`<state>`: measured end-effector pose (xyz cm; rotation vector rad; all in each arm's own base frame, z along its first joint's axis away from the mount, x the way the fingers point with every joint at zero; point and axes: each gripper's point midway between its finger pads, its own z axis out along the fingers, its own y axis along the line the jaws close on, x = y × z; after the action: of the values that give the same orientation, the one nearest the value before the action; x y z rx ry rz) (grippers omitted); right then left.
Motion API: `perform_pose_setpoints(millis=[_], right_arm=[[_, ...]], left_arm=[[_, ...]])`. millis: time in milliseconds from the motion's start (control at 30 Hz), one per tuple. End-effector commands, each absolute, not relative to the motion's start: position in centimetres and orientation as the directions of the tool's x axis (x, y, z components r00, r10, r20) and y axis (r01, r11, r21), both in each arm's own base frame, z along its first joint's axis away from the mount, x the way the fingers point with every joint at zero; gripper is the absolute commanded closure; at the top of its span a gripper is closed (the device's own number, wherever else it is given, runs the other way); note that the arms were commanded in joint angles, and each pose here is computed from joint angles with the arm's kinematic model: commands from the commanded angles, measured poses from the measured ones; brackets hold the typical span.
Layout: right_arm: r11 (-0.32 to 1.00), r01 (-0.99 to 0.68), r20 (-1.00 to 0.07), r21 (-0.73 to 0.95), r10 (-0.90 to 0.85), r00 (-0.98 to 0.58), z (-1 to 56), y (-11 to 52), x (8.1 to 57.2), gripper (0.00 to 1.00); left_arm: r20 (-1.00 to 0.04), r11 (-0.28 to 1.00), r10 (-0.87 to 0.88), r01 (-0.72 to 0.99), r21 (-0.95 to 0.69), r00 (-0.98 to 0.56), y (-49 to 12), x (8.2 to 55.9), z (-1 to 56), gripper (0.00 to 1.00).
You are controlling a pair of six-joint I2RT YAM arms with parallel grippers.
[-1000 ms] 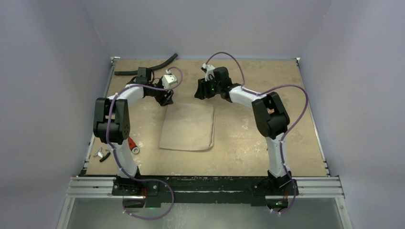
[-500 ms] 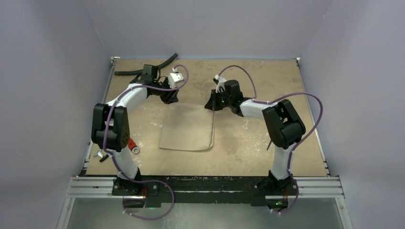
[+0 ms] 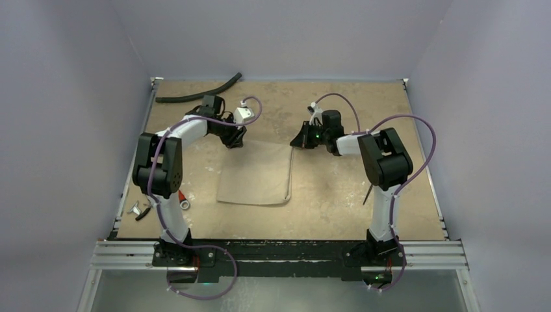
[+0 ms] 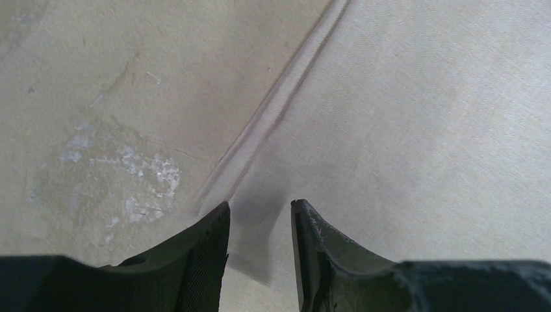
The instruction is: Fold the napkin into a case and place the utensils inside
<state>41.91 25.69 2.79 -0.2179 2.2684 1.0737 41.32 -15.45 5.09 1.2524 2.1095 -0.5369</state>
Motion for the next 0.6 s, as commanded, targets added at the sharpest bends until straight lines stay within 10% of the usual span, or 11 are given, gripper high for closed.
perform_pose_setpoints(millis=[0, 567], right_arm=[[0.653, -0.39, -0.583, 0.65, 0.1, -0.806, 2.1, 25.6, 41.7, 1.0], [0.69, -0.391, -0.604, 0.609, 0.084, -0.793, 1.3, 24.8, 42.4, 1.0]], left_arm=[[-0.686, 0.484, 0.649, 0.874, 0.04, -0.328, -14.6, 42.9, 4.6, 0.61], [-0.667, 0.681, 0.603, 0.719, 0.142, -0.439, -9.1, 46.6, 5.3, 0.55]])
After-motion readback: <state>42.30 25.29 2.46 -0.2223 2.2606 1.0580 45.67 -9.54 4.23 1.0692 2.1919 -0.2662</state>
